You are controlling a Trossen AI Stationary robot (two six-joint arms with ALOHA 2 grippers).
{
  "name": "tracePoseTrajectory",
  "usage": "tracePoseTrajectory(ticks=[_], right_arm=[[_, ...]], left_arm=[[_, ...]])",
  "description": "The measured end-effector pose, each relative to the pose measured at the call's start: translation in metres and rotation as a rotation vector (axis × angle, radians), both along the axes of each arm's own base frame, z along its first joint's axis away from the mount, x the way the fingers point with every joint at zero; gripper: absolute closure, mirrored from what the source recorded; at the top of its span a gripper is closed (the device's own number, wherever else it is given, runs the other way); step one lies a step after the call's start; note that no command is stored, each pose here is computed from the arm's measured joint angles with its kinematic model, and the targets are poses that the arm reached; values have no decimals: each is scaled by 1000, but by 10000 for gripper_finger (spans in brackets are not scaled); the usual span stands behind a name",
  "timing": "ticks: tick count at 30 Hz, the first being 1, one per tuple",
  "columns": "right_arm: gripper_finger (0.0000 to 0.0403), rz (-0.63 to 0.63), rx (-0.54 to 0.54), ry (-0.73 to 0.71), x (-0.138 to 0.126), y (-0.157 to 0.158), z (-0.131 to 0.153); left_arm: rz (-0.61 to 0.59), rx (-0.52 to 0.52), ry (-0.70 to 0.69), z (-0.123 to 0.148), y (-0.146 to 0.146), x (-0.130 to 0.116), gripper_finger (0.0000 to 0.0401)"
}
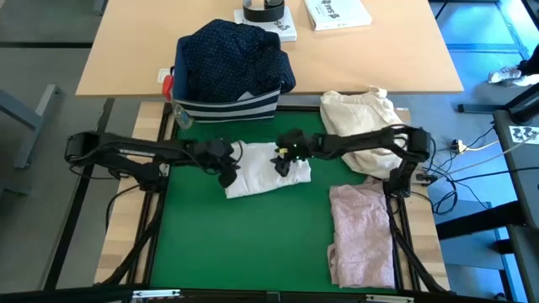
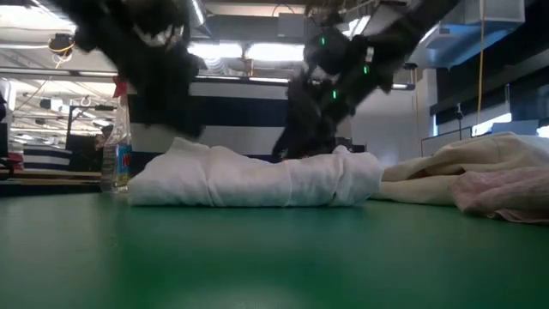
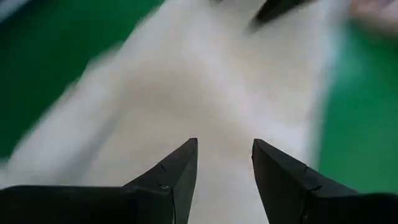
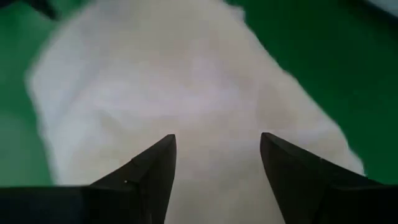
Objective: Fold laundry
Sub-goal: Fold the white polo shirt
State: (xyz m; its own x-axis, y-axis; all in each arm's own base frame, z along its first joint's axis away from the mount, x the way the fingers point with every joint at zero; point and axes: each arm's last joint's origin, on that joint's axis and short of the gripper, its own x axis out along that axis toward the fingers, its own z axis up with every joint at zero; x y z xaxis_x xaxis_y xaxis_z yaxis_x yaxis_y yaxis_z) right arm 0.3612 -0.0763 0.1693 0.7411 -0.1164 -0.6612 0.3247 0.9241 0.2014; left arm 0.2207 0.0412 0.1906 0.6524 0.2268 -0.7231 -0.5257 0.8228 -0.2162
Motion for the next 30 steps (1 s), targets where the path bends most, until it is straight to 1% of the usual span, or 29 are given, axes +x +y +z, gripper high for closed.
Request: tracePoseTrajectory(ticks=[2, 4, 7, 10, 12, 14, 19, 21, 23, 25, 27, 30], right_arm=[[169, -5, 2, 38, -4, 1, -17], [169, -12, -10, 68, -7, 1, -29], [169, 0, -1, 84, -11, 5, -38], [169, 25, 5, 90, -13, 14, -42], [169, 36, 25, 90, -11, 25, -42], [169, 62, 48, 93, -9, 43, -42], [169, 146, 76, 98, -9, 105, -43], [169, 164, 75, 94, -12, 128, -43], [169, 151, 72, 87, -14, 145, -42], [169, 117, 73, 78, -17, 153, -40], [169, 95, 71, 68, -17, 152, -33], [169, 81, 47, 70, -13, 152, -17]], left_arm=[[36, 4, 101, -24, 1, -8, 253], [63, -6, 166, -43, 1, -18, 253], [104, -37, 208, -63, -1, -30, 255], [83, -80, 195, -72, -6, -37, 261], [33, -123, 181, -73, -13, -38, 266], [-47, -171, 162, -71, -22, -37, 271], [-238, -300, 137, -69, -57, -35, 281], [-303, -335, 151, -69, -74, -37, 284], [-343, -377, 156, -66, -86, -38, 286], [-386, -421, 144, -57, -94, -38, 288], [-438, -462, 115, -41, -99, -35, 290], [-483, -475, 75, -11, -102, -32, 293]])
